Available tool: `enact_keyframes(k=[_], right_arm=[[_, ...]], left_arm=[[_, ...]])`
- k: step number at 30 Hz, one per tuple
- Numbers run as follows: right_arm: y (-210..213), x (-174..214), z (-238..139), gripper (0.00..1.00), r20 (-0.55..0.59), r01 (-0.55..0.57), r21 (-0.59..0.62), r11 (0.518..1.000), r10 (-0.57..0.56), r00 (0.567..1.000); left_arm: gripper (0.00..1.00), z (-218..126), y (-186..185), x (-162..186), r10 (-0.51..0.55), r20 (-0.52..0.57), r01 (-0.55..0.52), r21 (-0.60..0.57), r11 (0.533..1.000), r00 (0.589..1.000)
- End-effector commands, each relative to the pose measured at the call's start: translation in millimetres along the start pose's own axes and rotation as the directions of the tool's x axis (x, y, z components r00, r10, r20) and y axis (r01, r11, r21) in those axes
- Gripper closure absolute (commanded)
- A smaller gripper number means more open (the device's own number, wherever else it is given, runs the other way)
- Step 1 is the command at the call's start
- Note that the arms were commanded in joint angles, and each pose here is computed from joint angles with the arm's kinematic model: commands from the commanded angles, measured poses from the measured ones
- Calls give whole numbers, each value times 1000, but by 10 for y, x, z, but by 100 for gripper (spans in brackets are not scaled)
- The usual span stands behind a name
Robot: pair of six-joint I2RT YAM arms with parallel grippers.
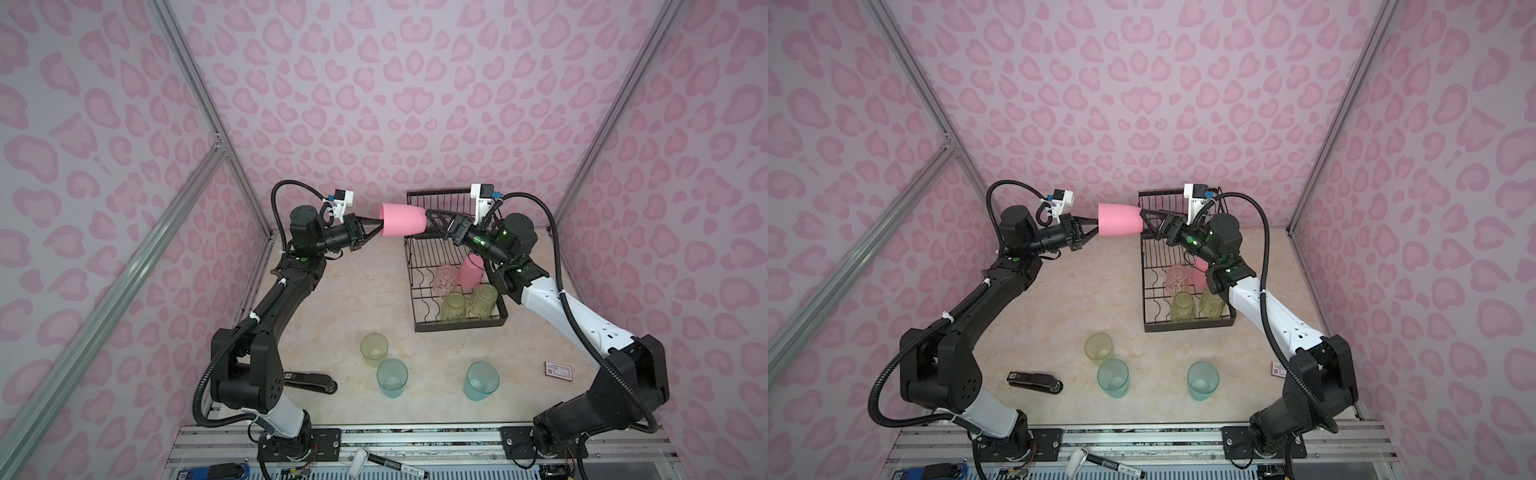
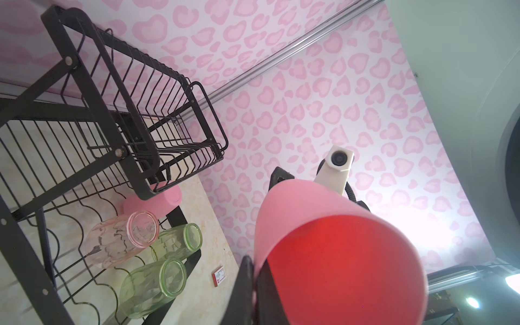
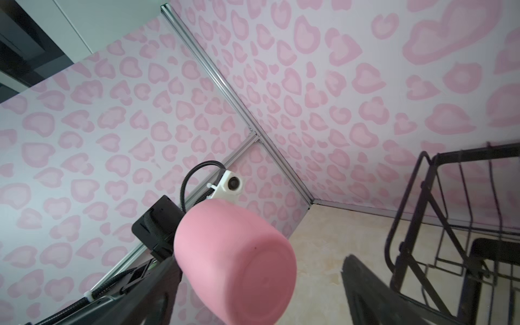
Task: Load the cups into the dish rack
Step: 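Bring the solid pink cup to the right gripper and grasp it with both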
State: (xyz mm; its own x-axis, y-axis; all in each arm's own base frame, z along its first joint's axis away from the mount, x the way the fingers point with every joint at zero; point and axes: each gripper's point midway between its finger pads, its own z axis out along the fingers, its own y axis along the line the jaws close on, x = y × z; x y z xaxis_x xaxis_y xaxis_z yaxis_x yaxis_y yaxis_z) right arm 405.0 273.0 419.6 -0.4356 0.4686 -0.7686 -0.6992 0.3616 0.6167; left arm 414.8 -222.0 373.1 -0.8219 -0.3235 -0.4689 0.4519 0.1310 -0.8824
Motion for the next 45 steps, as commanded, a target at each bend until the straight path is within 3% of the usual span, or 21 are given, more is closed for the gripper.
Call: enact_keyframes(k=[1, 11, 30, 45], right_arm=[[124, -49, 64, 9, -8, 3, -78, 997, -4, 1000], [81, -7, 220, 7, -41, 0, -126, 992, -5, 999], [221, 46, 560, 8, -49, -47, -210, 977, 37, 998], [207, 132, 639, 18, -64, -62, -211, 975, 49, 997]], left_arm=[[97, 24, -176, -98, 35, 12, -36, 79, 996, 999], [97, 69, -266, -206, 32, 23, -35, 154, 987, 999], [97, 140, -119, -224, 9, 42, -17, 187, 982, 999], [97, 217, 13, -231, -15, 37, 7, 186, 983, 999]])
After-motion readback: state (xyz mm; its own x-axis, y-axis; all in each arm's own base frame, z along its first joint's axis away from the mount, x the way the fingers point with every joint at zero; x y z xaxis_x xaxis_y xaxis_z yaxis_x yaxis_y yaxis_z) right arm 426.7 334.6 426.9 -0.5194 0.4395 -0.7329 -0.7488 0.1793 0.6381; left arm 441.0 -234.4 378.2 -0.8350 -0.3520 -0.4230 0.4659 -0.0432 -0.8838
